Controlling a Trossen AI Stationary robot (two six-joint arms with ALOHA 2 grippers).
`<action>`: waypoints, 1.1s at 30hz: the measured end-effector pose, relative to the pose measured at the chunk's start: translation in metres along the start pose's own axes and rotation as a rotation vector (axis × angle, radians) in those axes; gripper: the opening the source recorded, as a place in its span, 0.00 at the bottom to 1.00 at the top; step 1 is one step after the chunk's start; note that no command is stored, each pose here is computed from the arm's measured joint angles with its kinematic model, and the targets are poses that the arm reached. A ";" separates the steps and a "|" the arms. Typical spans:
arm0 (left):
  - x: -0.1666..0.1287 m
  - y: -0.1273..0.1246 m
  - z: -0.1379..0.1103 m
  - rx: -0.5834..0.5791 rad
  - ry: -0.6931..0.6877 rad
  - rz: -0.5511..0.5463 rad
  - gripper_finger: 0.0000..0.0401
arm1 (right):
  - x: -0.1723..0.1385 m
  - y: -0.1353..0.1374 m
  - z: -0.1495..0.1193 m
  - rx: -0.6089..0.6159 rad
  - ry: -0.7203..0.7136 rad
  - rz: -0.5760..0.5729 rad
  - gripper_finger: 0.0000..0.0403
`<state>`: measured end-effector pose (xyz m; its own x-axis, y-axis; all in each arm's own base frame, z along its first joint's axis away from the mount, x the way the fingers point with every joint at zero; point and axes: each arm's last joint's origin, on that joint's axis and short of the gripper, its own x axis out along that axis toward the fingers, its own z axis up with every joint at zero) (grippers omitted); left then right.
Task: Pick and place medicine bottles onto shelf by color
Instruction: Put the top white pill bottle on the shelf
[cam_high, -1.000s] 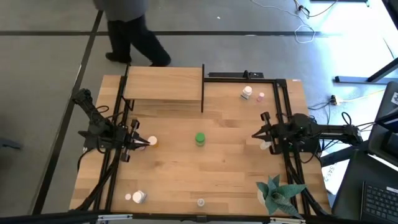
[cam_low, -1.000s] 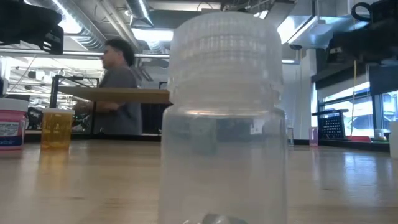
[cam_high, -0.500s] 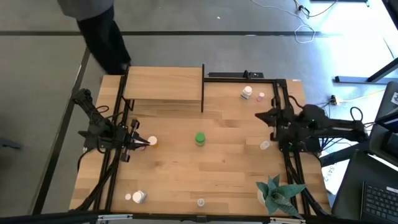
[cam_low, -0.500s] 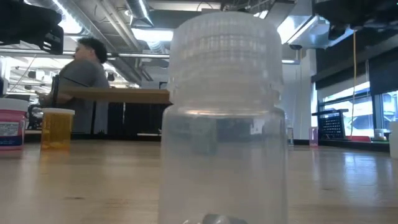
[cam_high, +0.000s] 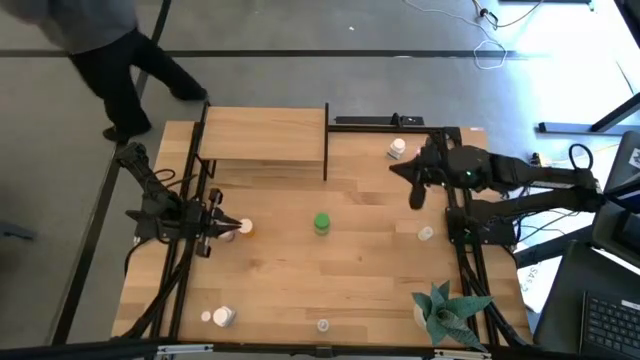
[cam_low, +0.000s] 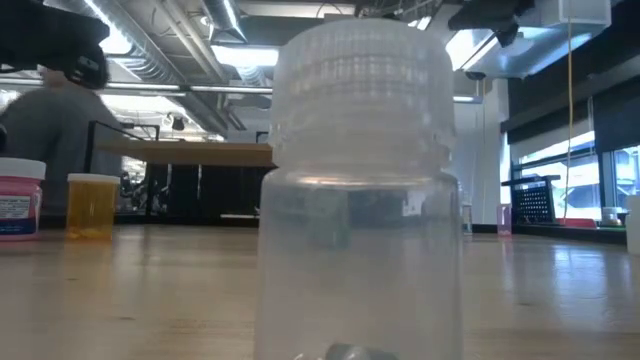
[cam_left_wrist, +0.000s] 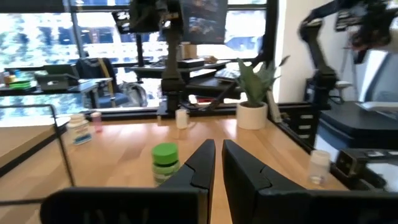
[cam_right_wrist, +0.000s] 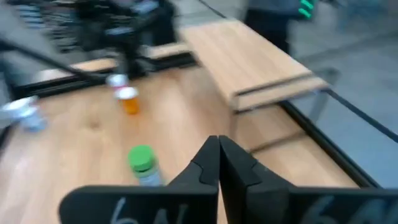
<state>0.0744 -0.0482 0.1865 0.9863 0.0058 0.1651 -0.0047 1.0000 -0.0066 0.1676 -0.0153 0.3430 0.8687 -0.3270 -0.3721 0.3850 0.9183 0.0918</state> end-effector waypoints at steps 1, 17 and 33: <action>0.000 0.000 0.000 0.000 0.002 0.015 0.06 | 0.001 0.000 0.006 0.027 0.005 -0.046 0.00; -0.001 0.008 0.017 -0.027 0.004 0.165 0.06 | 0.020 -0.005 0.060 0.229 0.246 -0.149 0.03; -0.006 0.022 0.052 0.069 0.080 0.274 0.06 | 0.039 -0.017 0.061 0.231 0.369 -0.001 0.35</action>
<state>0.0595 -0.0255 0.2371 0.9565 0.2780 0.0883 -0.2813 0.9592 0.0273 0.2143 -0.0569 0.3835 0.7149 -0.1876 -0.6736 0.4815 0.8306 0.2797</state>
